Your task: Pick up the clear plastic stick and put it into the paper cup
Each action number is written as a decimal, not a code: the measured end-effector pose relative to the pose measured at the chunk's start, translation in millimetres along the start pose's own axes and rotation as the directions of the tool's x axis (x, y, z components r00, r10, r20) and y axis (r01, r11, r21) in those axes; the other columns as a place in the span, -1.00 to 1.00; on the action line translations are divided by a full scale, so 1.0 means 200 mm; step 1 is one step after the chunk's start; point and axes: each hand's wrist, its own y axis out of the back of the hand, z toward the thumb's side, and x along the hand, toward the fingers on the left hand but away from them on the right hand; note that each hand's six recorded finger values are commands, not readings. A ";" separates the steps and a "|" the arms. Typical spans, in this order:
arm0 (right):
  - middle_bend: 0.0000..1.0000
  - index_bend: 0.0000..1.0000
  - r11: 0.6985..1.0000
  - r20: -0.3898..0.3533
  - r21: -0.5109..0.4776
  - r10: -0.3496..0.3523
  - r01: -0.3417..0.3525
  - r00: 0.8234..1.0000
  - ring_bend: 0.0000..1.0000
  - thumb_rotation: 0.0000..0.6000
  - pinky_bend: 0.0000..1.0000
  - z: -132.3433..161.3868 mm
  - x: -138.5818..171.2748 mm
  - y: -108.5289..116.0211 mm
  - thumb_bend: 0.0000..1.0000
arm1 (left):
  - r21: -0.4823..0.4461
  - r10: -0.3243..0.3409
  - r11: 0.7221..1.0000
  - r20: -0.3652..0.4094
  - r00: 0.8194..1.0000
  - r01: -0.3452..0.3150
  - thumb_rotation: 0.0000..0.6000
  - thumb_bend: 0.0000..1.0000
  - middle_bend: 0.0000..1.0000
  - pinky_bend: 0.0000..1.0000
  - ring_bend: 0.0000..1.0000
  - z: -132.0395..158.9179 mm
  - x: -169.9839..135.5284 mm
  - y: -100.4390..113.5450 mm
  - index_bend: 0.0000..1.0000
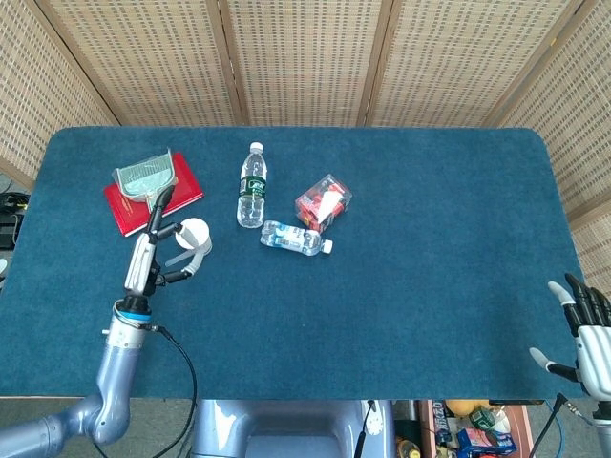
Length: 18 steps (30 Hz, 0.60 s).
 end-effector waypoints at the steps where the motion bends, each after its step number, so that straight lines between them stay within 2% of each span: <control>1: -1.00 -1.00 1.000 0.003 0.001 0.002 -0.002 1.000 -1.00 1.00 -1.00 0.00 0.00 0.00 -1.00 | -0.061 0.011 0.998 0.013 1.000 -0.010 1.00 -0.27 -1.00 -1.00 -1.00 0.00 0.03 0.02 0.23; 3: -1.00 -1.00 1.000 0.012 0.005 0.007 -0.007 1.000 -1.00 1.00 -1.00 -0.01 -0.01 -0.01 -1.00 | -0.156 0.025 0.988 0.029 0.999 -0.020 1.00 -0.27 -1.00 -1.00 -1.00 -0.02 0.09 0.04 0.23; 6: -1.00 -1.00 1.000 0.018 0.007 0.010 -0.010 1.000 -1.00 1.00 -1.00 -0.02 -0.02 -0.02 -1.00 | -0.236 0.042 0.971 0.035 0.999 -0.032 1.00 -0.27 -1.00 -1.00 -1.00 -0.07 0.18 0.08 0.23; 10: -1.00 -1.00 1.000 0.026 0.007 0.012 -0.012 1.000 -1.00 1.00 -1.00 -0.03 -0.03 -0.02 -1.00 | -0.252 0.043 0.967 0.019 0.999 -0.037 1.00 -0.27 -1.00 -1.00 -1.00 -0.15 0.28 0.09 0.23; 18: -1.00 -1.00 1.000 0.042 0.006 0.017 -0.017 0.999 -1.00 1.00 -1.00 -0.05 -0.04 -0.03 -1.00 | -0.299 0.046 0.953 -0.026 0.999 -0.052 1.00 -0.27 -1.00 -1.00 -1.00 -0.26 0.34 0.04 0.23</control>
